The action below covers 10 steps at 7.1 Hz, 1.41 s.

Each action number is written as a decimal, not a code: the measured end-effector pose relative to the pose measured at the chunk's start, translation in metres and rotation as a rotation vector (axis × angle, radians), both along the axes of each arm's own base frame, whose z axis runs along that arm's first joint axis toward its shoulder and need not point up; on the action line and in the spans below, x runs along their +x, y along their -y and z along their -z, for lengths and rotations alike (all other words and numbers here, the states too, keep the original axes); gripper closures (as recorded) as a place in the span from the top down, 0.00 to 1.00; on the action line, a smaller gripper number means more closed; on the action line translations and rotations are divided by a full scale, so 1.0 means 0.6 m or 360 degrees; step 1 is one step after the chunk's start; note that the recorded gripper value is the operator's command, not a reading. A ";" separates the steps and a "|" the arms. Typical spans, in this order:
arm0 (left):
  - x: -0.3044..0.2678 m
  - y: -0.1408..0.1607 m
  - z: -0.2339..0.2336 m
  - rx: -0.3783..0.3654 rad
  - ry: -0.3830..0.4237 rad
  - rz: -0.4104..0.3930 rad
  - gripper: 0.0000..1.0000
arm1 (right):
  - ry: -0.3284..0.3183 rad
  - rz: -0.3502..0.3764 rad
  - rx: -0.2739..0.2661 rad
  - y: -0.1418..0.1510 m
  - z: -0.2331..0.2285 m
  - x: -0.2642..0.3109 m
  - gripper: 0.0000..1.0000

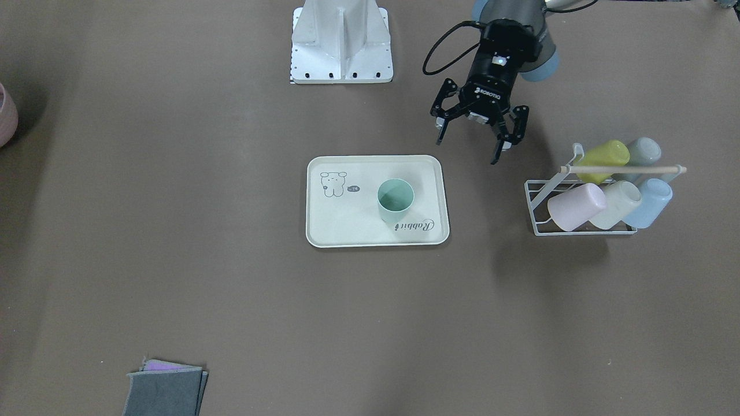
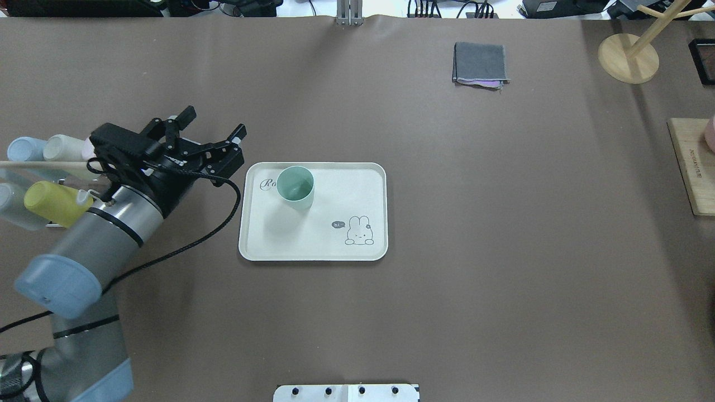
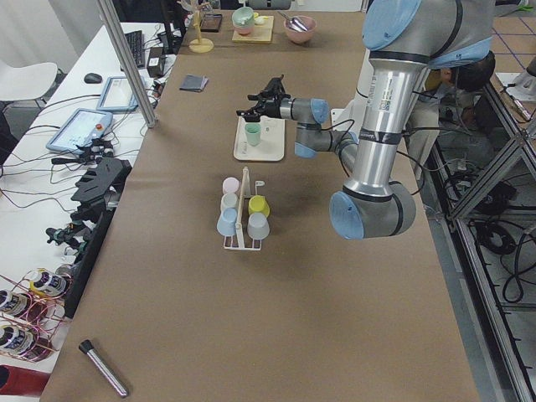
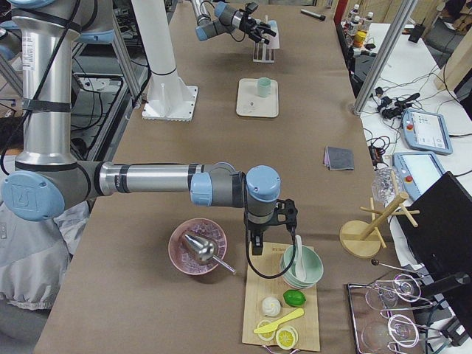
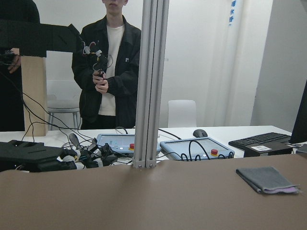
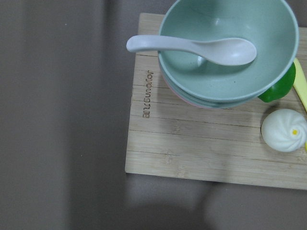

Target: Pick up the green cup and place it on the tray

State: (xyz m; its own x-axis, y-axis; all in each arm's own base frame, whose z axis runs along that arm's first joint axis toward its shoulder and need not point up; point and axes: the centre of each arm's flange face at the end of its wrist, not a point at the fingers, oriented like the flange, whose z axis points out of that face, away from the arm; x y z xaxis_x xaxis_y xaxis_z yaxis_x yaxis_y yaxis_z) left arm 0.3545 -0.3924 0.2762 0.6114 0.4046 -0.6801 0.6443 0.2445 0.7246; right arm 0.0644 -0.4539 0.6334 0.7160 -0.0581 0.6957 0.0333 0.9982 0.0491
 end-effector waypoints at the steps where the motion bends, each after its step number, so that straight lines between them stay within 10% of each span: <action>1: -0.077 0.055 -0.009 -0.0002 0.0064 -0.0080 0.98 | 0.0002 0.0000 0.0001 0.000 0.000 0.000 0.99; 3: -0.268 0.171 -0.051 -0.0181 0.0235 -0.0203 0.98 | 0.0004 0.0000 0.0003 0.001 0.002 0.000 0.99; 6: -0.618 0.282 -0.246 -0.0829 0.0190 -0.0374 0.98 | 0.0005 0.0001 0.0007 0.005 0.004 -0.001 0.99; 10: -0.798 0.299 -0.534 -0.1507 0.0015 -0.0519 0.98 | 0.0001 -0.0005 0.0023 0.016 0.016 -0.002 1.00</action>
